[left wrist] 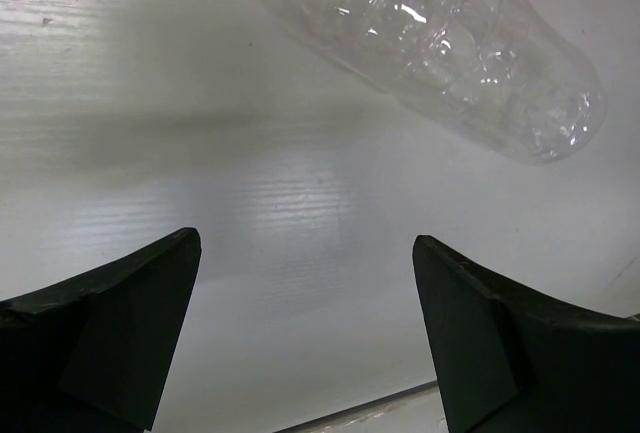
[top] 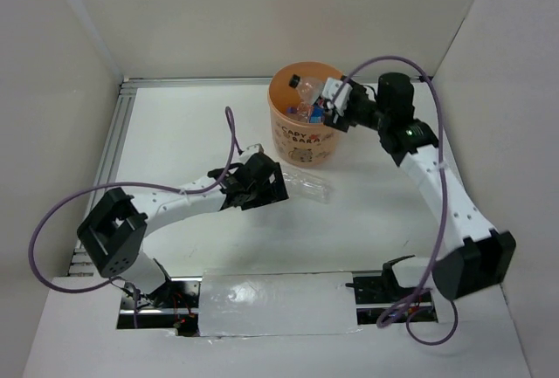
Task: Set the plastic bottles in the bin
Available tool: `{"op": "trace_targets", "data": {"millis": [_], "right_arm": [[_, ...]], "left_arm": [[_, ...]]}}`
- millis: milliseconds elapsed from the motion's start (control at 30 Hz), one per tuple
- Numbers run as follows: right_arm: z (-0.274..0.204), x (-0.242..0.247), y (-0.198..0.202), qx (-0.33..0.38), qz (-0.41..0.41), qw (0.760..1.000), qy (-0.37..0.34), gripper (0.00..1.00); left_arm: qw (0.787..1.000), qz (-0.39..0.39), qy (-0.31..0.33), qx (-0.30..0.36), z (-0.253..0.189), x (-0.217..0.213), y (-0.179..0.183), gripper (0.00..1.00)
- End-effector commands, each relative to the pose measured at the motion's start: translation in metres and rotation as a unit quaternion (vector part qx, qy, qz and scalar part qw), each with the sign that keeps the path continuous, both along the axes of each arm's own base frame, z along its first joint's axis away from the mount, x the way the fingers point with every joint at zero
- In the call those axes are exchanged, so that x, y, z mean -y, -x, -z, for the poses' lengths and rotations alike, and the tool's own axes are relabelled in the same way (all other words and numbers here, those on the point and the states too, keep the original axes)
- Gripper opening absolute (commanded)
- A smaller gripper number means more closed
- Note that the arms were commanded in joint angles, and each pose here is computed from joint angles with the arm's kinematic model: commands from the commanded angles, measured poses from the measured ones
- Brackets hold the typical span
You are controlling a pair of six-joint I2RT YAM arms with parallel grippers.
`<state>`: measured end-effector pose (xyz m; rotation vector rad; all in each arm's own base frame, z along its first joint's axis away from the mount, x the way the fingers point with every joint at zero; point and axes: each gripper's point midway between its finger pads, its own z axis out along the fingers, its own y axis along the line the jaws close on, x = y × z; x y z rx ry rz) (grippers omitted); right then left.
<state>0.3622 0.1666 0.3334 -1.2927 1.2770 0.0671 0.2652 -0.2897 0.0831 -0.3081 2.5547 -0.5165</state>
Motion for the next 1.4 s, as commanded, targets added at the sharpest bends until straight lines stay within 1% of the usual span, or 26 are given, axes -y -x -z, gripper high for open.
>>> {"op": "trace_targets", "data": {"millis": [0, 33, 67, 100, 167, 200, 267, 400, 433, 467, 500, 533, 600, 633, 667, 700, 733, 800, 833, 867, 1033, 1167, 1200, 1233, 1267, 1367], "right_arm": [[-0.045, -0.003, -0.045, 0.048, 0.031, 0.998, -0.028, 0.29], [-0.045, -0.006, -0.05, 0.041, 0.026, 0.998, -0.027, 0.5], [-0.026, -0.01, -0.06, 0.007, 0.022, 1.0, -0.018, 0.63], [-0.038, -0.009, -0.065, 0.01, 0.023, 0.999, -0.025, 0.74], [-0.036, -0.011, -0.064, -0.004, 0.011, 0.999, -0.036, 0.94], [-0.036, -0.01, -0.064, -0.008, 0.009, 0.999, -0.041, 1.0], [-0.045, -0.014, -0.054, -0.008, -0.006, 0.998, -0.055, 1.0], [-0.067, -0.019, -0.017, -0.007, -0.054, 0.996, -0.075, 1.0], [-0.068, -0.014, 0.001, -0.014, -0.065, 0.995, -0.078, 0.96], [-0.068, -0.02, 0.023, -0.026, -0.11, 0.99, -0.086, 0.92], [-0.064, -0.023, 0.04, -0.031, -0.135, 0.987, -0.083, 0.86], [-0.04, -0.021, 0.066, -0.05, -0.16, 0.984, -0.06, 0.69], [-0.007, -0.02, 0.091, -0.081, -0.182, 0.979, -0.047, 0.51], [0.047, -0.014, 0.112, -0.112, -0.171, 0.979, -0.023, 0.43], [0.049, -0.013, 0.11, -0.112, -0.165, 0.98, -0.016, 0.43], [0.068, -0.008, 0.114, -0.117, -0.156, 0.981, -0.001, 0.46], [0.093, -0.003, 0.118, -0.115, -0.145, 0.983, 0.01, 0.54], [0.116, 0.005, 0.115, -0.109, -0.117, 0.987, 0.033, 0.76], [0.12, 0.006, 0.111, -0.092, -0.113, 0.988, 0.04, 0.8], [0.138, 0.009, 0.11, -0.107, -0.1, 0.988, 0.044, 0.82], [0.176, 0.016, 0.09, -0.099, -0.046, 0.991, 0.083, 0.87], [0.194, 0.013, 0.076, -0.079, -0.028, 0.992, 0.099, 0.9], [0.205, 0.011, 0.077, -0.089, -0.032, 0.99, 0.105, 0.9], [0.202, 0.007, 0.072, -0.073, -0.033, 0.991, 0.108, 0.9], [0.211, 0.01, 0.074, -0.083, -0.029, 0.99, 0.114, 0.9], [0.218, 0.004, 0.071, -0.072, -0.026, 0.989, 0.123, 0.91]], "left_arm": [[0.999, -0.009, 0.031, 0.031, -0.023, -0.002, 0.005, 1.0], [0.999, -0.013, 0.036, 0.032, -0.025, -0.004, 0.007, 1.0], [0.999, -0.016, 0.03, 0.032, -0.025, -0.009, 0.01, 1.0], [0.999, -0.02, 0.029, 0.039, -0.027, -0.013, 0.009, 1.0], [0.998, -0.023, 0.029, 0.043, -0.031, -0.021, 0.014, 1.0], [0.998, -0.027, 0.023, 0.044, -0.03, -0.026, 0.016, 1.0], [0.998, -0.03, 0.026, 0.051, -0.036, -0.031, 0.019, 1.0], [0.997, -0.033, 0.027, 0.057, -0.038, -0.041, 0.026, 1.0], [0.997, -0.033, 0.028, 0.058, -0.04, -0.043, 0.027, 1.0], [0.997, -0.036, 0.021, 0.057, -0.038, -0.048, 0.029, 1.0], [0.997, -0.033, 0.023, 0.063, -0.042, -0.049, 0.029, 1.0], [0.996, -0.04, 0.024, 0.075, -0.046, -0.054, 0.029, 1.0], [0.996, -0.044, 0.018, 0.076, -0.043, -0.062, 0.033, 1.0], [0.996, -0.045, 0.021, 0.079, -0.043, -0.066, 0.037, 1.0], [0.996, -0.045, 0.022, 0.08, -0.043, -0.068, 0.038, 1.0], [0.995, -0.045, 0.026, 0.083, -0.046, -0.068, 0.038, 1.0], [0.995, -0.045, 0.024, 0.081, -0.042, -0.071, 0.041, 1.0], [0.995, -0.048, 0.027, 0.08, -0.041, -0.073, 0.043, 1.0], [0.995, -0.048, 0.027, 0.08, -0.04, -0.074, 0.044, 1.0], [0.995, -0.051, 0.026, 0.076, -0.039, -0.075, 0.045, 1.0], [0.995, -0.059, 0.032, 0.072, -0.035, -0.08, 0.05, 1.0], [0.995, -0.063, 0.03, 0.067, -0.03, -0.085, 0.055, 1.0], [0.995, -0.066, 0.033, 0.066, -0.03, -0.085, 0.055, 1.0], [0.995, -0.066, 0.029, 0.063, -0.029, -0.086, 0.056, 1.0], [0.995, -0.066, 0.03, 0.064, -0.028, -0.088, 0.058, 1.0], [0.995, -0.069, 0.029, 0.06, -0.024, -0.089, 0.059, 1.0]]}}
